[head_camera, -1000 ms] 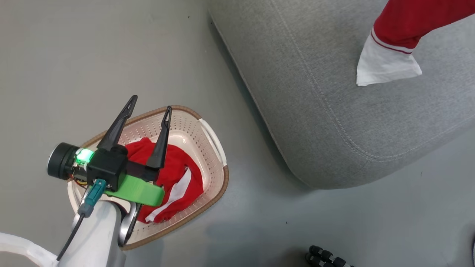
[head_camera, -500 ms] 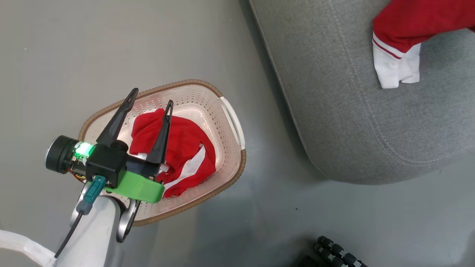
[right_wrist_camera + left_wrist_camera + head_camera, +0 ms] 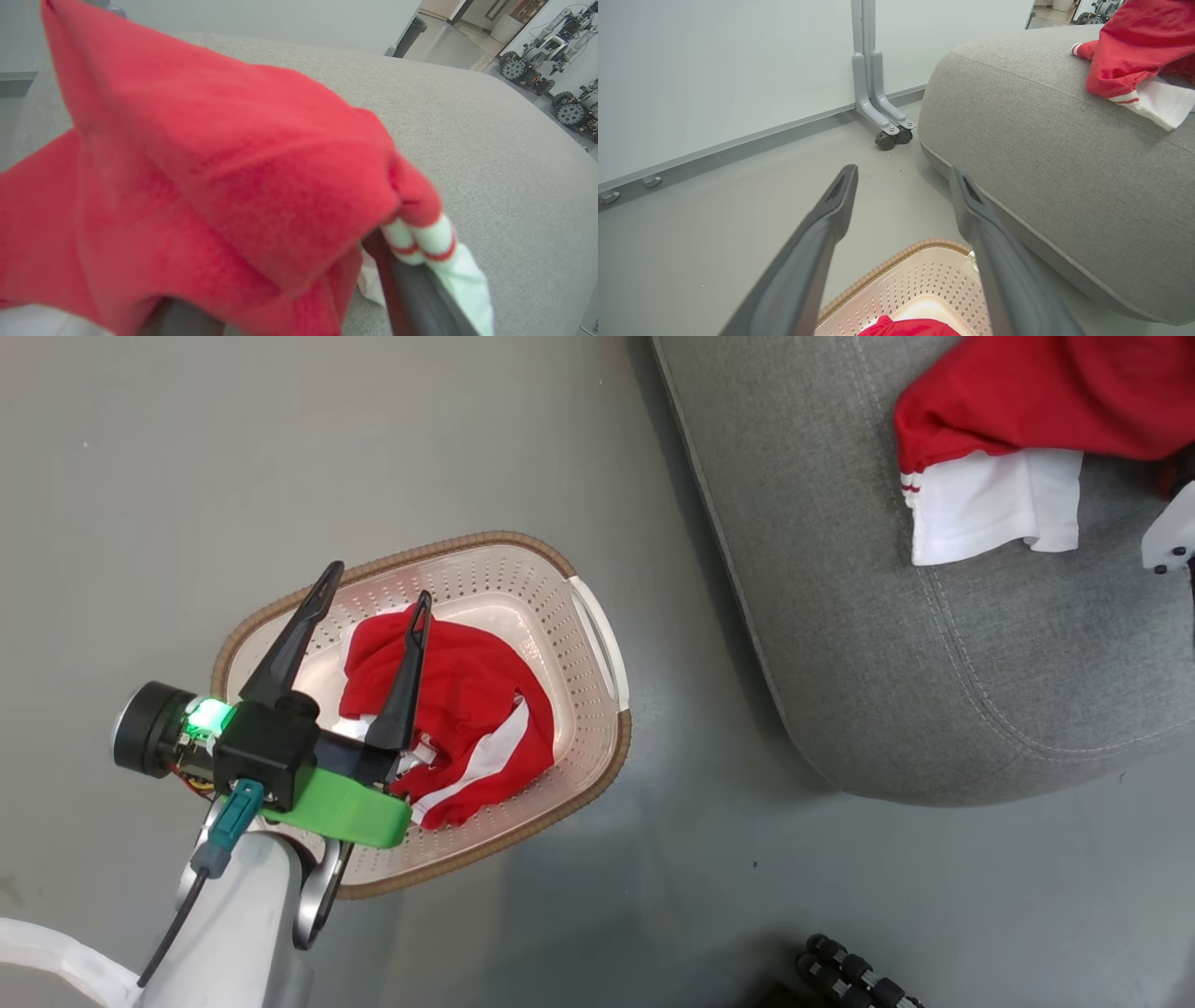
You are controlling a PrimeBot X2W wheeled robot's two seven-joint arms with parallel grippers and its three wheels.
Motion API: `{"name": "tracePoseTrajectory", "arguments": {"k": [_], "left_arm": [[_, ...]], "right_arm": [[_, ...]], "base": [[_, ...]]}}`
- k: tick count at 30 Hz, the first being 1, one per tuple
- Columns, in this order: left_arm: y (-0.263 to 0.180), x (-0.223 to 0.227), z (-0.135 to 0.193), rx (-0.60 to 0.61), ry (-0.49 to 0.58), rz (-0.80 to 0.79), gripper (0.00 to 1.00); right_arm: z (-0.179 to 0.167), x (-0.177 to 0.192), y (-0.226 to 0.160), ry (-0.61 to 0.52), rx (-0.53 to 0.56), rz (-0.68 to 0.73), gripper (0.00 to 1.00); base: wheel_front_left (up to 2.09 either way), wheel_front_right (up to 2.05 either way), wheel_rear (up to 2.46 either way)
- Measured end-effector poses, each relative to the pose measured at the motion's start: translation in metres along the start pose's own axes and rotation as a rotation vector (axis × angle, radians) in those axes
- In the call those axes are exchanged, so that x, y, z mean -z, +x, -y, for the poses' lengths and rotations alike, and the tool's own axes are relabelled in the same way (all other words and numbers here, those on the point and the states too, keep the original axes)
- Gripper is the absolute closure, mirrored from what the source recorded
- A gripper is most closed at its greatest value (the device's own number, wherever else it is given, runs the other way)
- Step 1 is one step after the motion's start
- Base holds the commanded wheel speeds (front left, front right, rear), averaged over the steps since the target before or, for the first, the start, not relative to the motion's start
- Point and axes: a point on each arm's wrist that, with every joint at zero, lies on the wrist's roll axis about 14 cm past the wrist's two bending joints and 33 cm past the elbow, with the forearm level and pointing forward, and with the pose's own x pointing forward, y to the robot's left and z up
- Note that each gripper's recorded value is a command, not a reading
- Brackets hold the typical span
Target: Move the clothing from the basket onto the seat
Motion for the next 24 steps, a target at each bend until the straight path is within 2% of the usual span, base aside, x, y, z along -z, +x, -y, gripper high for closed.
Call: {"name": "tracePoseTrajectory", "arguments": {"k": [6, 10, 17, 20, 24], "left_arm": [[0.0, -0.012, 0.009, 0.007, -0.002, 0.019, 0.0], [-0.003, -0.021, 0.02, 0.011, -0.014, 0.028, 0.0], [-0.011, -0.047, 0.038, 0.01, -0.017, 0.068, 0.0], [-0.016, -0.058, 0.044, 0.004, -0.016, 0.086, 0.0], [-0.025, -0.074, 0.053, -0.005, -0.013, 0.112, 0.0]], "right_arm": [[0.007, -0.012, -0.011, 0.002, -0.007, 0.033, 0.0], [0.011, -0.007, -0.028, -0.007, -0.022, 0.022, 0.0], [0.021, -0.018, -0.062, -0.019, -0.056, 0.07, 0.0], [0.032, -0.033, -0.077, -0.024, -0.058, 0.126, 0.0], [0.049, -0.072, -0.102, 0.025, -0.046, 0.273, 0.0]], "base": [[0.0, 0.0, 0.0], [0.0, 0.0, 0.0], [0.0, 0.0, 0.0], [0.0, 0.0, 0.0], [0.0, 0.0, 0.0]]}}
